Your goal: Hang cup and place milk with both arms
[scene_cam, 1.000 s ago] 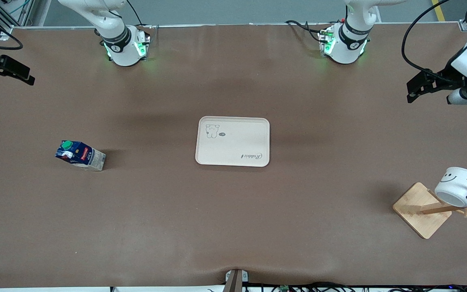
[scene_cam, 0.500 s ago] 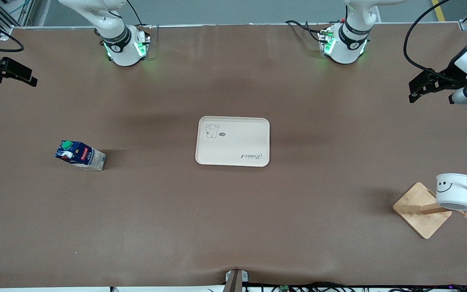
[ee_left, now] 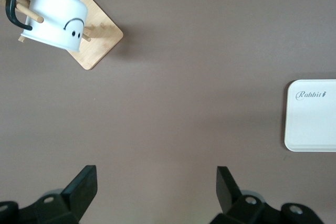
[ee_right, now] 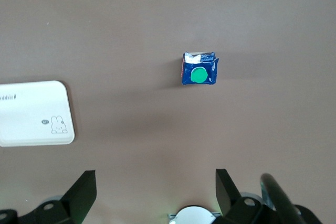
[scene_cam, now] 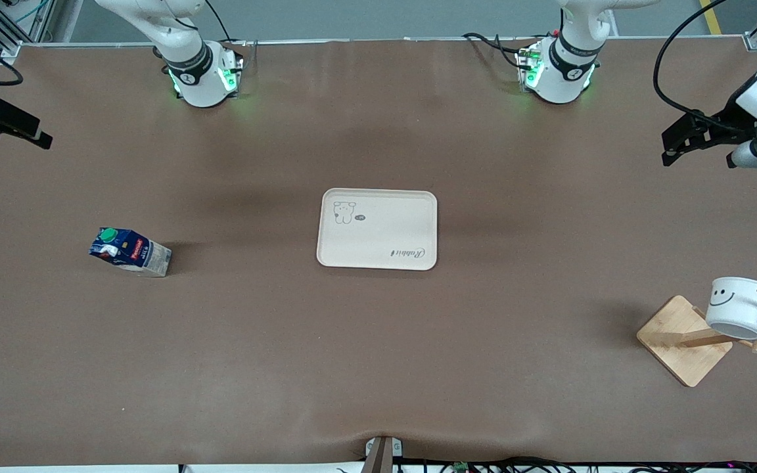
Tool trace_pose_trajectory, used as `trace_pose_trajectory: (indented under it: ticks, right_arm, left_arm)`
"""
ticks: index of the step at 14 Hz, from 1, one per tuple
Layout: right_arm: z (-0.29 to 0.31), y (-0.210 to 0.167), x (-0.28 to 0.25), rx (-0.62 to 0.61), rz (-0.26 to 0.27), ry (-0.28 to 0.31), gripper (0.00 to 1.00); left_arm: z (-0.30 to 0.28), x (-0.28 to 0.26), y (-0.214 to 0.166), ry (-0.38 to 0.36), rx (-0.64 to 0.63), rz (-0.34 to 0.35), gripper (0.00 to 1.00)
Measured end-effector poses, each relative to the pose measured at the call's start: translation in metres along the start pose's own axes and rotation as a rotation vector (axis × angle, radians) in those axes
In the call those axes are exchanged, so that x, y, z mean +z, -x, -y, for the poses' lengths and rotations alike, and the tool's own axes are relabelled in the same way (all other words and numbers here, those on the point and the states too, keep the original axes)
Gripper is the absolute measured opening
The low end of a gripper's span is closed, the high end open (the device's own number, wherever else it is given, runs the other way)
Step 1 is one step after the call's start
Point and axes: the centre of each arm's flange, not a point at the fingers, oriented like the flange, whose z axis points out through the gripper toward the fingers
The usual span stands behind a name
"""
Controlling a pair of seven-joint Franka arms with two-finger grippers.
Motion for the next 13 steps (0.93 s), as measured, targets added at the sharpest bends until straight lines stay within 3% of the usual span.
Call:
trace_pose_trajectory:
  ticks: [4,9,13]
  right_arm:
    - [-0.005,-0.010,0.004,-0.068,-0.021,-0.002,1.00]
    - [0.000,-0.021,0.014,0.048,-0.029,0.029,1.00]
    - [0.007,-0.021,0.015,0.048,-0.028,0.052,1.00]
  left_arm:
    - [0.002,-0.001,-0.001,0.024,-0.007,-0.001,1.00]
    - [0.002,0.002,-0.003,0.025,-0.007,0.003,1.00]
    - [0.002,0.001,-0.006,0.026,-0.007,0.001,1.00]
